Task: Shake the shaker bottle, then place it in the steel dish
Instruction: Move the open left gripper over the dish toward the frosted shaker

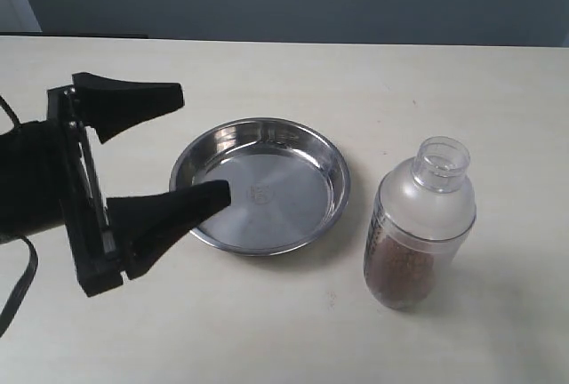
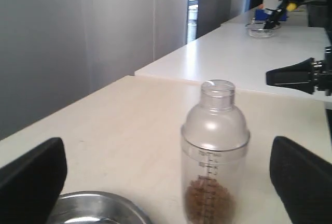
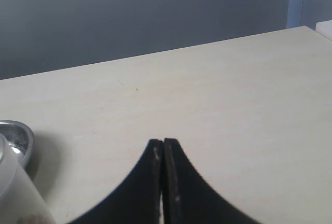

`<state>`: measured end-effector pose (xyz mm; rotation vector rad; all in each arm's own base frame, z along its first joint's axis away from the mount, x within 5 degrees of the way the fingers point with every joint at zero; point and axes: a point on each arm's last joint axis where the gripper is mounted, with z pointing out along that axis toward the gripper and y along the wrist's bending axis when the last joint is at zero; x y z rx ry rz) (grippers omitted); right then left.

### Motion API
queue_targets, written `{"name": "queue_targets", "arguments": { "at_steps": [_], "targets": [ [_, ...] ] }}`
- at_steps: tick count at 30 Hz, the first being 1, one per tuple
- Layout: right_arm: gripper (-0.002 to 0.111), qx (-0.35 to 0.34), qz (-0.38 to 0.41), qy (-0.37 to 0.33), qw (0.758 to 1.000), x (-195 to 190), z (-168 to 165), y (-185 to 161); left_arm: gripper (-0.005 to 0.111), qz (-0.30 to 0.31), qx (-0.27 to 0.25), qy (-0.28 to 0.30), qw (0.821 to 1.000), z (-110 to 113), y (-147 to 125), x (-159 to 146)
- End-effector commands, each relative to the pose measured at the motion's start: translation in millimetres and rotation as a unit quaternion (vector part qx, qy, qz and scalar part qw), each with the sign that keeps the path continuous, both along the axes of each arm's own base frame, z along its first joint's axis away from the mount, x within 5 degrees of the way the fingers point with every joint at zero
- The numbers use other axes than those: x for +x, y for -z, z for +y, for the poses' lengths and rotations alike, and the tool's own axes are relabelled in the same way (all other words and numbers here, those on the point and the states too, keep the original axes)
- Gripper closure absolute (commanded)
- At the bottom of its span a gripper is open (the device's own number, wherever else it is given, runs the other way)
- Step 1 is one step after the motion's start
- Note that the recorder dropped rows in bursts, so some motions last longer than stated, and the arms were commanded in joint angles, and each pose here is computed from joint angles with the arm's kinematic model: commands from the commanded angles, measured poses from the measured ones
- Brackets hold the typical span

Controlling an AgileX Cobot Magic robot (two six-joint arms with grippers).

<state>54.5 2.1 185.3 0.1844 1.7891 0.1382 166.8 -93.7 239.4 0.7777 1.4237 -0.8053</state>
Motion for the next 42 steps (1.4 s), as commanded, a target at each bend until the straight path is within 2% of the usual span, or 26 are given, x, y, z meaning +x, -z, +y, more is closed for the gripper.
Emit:
{"name": "queue_targets", "arguments": {
  "at_steps": [1,3,8,12,16,18,23,29,42],
  "targets": [
    [0.109,-0.001,-0.006,0.003,1.0,0,0,-1,0.002,0.013,-0.018,0.014,1.0,-8,2,5],
    [0.109,-0.001,-0.006,0.003,1.0,0,0,-1,0.002,0.016,-0.032,0.013,0.999,-10,2,6],
    [0.109,-0.001,-0.006,0.003,1.0,0,0,-1,0.002,0.017,-0.013,0.065,0.998,-27,14,5],
    [0.109,-0.001,-0.006,0.003,1.0,0,0,-1,0.002,0.021,-0.021,0.064,0.997,-42,33,13],
    [0.109,-0.001,-0.006,0.003,1.0,0,0,-1,0.002,0.04,0.026,0.065,0.997,-55,68,20],
    [0.109,-0.001,-0.006,0.003,1.0,0,0,-1,0.002,0.054,0.025,0.058,0.997,-61,75,26],
    [0.109,-0.001,-0.006,0.003,1.0,0,0,-1,0.002,0.037,0.022,0.09,0.995,-87,76,41],
    [0.109,-0.001,-0.006,0.003,1.0,0,0,-1,0.002,0.045,0.015,0.1,0.994,-113,86,53],
    [0.109,-0.001,-0.006,0.003,1.0,0,0,-1,0.002,0.031,0.008,0.123,0.992,-140,91,67]
  ]
}}
